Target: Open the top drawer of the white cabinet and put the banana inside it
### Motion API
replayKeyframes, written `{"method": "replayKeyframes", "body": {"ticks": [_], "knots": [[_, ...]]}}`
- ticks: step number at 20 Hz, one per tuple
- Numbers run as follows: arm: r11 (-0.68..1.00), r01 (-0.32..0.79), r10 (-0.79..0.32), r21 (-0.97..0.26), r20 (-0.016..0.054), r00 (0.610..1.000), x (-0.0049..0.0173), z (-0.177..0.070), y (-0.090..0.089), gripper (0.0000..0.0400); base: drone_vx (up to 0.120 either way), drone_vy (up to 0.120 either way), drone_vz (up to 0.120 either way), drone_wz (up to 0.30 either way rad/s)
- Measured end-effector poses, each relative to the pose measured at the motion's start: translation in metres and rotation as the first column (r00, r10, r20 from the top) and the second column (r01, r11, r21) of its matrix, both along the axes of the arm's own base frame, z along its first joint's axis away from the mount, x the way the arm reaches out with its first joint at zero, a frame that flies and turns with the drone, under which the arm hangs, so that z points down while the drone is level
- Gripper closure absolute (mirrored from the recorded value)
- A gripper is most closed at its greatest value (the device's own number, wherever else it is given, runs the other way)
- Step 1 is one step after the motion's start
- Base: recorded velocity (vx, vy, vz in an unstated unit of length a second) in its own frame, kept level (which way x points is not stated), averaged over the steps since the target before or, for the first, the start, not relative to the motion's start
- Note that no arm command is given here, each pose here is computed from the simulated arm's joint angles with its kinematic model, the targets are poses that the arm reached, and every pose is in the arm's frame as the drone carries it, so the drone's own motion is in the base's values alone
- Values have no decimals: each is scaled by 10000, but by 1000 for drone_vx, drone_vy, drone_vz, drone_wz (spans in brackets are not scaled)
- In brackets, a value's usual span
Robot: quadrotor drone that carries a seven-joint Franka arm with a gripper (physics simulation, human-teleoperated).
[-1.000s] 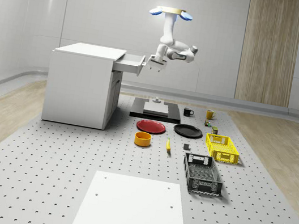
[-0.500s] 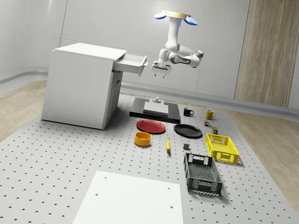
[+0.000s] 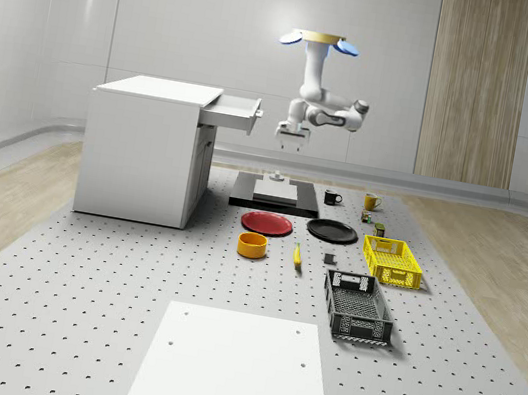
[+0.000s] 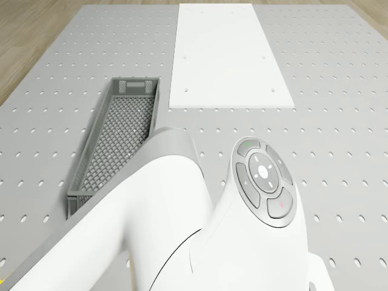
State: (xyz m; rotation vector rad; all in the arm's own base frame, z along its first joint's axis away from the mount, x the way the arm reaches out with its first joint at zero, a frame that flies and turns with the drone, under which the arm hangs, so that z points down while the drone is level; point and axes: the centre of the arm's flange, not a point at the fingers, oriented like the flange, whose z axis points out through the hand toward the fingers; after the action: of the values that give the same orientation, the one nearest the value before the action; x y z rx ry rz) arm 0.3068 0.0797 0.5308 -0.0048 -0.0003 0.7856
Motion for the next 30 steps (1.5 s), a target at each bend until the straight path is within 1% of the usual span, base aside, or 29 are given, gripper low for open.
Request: {"method": "replayKeyframes", "body": {"ticks": [18,19,23,26,29,30], "knots": [[10000,1,-1,32,-2,10000,0,0,3,0,120,120,-120,0],[10000,1,-1,32,-2,10000,0,0,3,0,120,0,-120,0],[10000,1,-1,32,-2,10000,0,0,3,0,120,10,0,0],[10000,1,-1,33,-2,10000,0,0,3,0,120,93,0,0],[10000,1,-1,33,-2,10000,0,0,3,0,120,0,0,0],[10000,1,-1,33,-2,10000,0,0,3,0,120,0,-120,0]]}}
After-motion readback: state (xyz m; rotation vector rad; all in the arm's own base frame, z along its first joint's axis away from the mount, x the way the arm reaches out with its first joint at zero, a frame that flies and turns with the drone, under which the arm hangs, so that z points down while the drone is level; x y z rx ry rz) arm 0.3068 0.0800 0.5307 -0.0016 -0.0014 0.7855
